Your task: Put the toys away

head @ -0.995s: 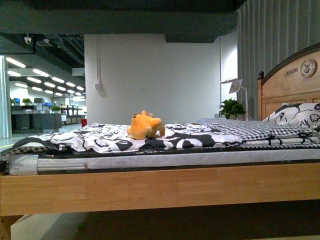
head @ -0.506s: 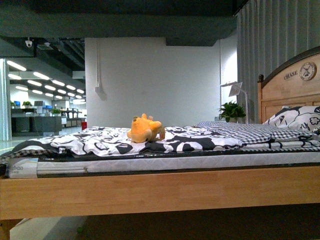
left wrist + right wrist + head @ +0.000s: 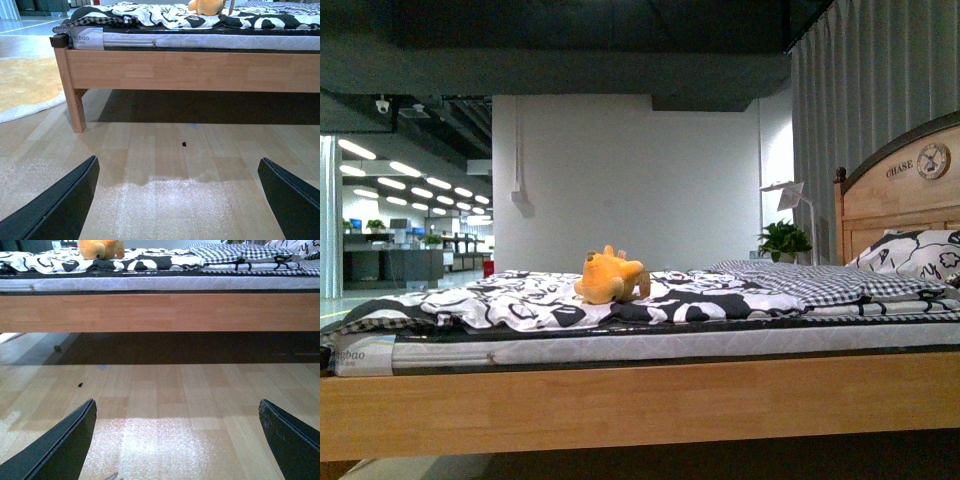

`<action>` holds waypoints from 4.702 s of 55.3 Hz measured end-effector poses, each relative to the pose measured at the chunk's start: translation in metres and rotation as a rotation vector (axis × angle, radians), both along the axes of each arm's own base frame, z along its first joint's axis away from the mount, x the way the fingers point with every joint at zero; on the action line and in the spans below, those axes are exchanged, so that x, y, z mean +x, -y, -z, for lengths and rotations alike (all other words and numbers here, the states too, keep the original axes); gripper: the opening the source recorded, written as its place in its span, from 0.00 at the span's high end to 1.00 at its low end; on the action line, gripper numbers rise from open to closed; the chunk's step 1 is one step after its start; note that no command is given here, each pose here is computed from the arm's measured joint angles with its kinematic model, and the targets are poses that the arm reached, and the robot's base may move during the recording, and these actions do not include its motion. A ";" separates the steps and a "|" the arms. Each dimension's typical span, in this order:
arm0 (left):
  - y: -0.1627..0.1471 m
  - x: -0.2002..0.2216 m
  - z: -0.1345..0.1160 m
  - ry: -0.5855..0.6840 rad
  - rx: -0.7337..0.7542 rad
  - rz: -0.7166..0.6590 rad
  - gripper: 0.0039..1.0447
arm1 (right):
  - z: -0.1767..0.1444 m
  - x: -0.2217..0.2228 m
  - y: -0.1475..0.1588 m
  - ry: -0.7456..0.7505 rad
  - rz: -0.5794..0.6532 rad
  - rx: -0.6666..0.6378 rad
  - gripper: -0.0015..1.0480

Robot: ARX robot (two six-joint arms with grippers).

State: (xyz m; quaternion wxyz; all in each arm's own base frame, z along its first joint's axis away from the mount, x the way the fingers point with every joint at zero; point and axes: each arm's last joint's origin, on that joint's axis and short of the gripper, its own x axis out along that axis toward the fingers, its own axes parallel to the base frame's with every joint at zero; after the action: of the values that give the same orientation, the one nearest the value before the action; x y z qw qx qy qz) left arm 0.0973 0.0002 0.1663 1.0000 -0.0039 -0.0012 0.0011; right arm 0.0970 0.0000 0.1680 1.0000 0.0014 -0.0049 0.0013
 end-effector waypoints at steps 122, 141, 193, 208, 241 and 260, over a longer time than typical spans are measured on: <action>0.000 0.000 0.000 0.000 0.000 0.000 0.06 | 0.000 0.000 0.000 0.000 0.000 0.000 0.06; 0.000 0.000 0.000 0.000 0.000 0.000 0.06 | 0.000 0.000 0.000 0.000 0.000 0.000 0.06; 0.000 0.000 0.000 0.000 0.000 0.003 0.06 | 0.000 0.000 0.000 0.000 0.008 0.000 0.06; 0.000 0.000 0.000 0.001 0.000 0.001 0.06 | 0.000 0.000 0.000 0.000 0.004 0.000 0.06; 0.000 0.000 0.000 0.002 0.000 0.000 0.06 | 0.000 0.000 0.000 -0.001 -0.002 0.000 0.06; 0.000 0.000 0.000 0.002 0.000 0.001 0.06 | -0.009 0.014 0.000 0.036 0.249 0.103 0.06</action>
State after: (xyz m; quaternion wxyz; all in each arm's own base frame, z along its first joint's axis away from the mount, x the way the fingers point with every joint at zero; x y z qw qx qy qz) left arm 0.0972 0.0001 0.1663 1.0000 -0.0039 -0.0022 0.0006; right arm 0.1114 0.0000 0.1768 0.9908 0.0520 -0.0231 -0.1229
